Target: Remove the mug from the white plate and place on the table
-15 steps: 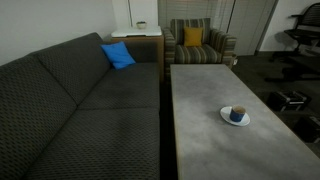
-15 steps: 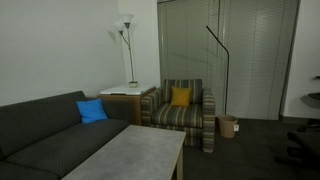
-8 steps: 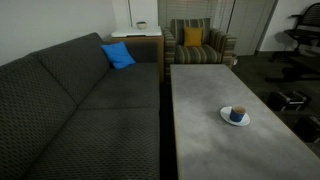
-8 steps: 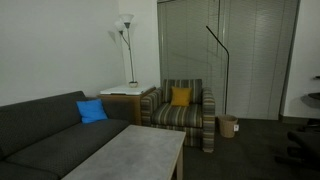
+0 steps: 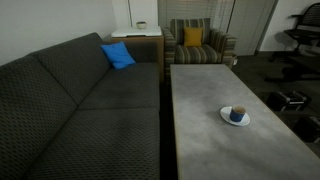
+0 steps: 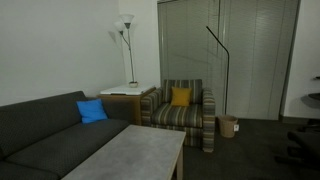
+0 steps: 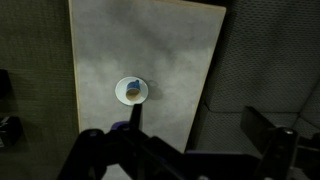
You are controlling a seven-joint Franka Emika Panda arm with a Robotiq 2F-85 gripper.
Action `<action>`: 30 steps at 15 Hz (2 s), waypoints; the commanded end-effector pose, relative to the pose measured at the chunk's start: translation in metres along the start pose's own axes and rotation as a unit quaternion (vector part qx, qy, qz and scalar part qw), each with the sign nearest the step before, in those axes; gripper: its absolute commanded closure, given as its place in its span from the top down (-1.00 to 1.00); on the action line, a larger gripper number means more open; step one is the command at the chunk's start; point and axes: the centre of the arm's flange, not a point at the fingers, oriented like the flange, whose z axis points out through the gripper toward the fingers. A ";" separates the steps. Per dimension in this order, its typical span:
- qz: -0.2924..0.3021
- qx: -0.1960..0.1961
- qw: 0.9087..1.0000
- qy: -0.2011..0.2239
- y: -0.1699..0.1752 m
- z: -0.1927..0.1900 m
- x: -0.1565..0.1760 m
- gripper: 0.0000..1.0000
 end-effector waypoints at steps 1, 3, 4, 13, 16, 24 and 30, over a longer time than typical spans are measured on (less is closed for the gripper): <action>0.003 0.000 1.000 -0.005 0.001 0.006 0.006 1.00; 0.005 0.002 1.000 -0.008 0.000 0.009 0.014 1.00; -0.002 0.000 1.000 -0.007 -0.003 0.013 0.018 1.00; 0.006 0.007 1.000 -0.006 0.035 0.105 0.079 1.00; -0.004 -0.001 1.000 -0.009 0.049 0.139 0.103 1.00; -0.032 -0.019 0.999 -0.004 0.043 0.142 0.095 1.00; -0.041 -0.023 0.999 -0.009 0.053 0.175 0.129 1.00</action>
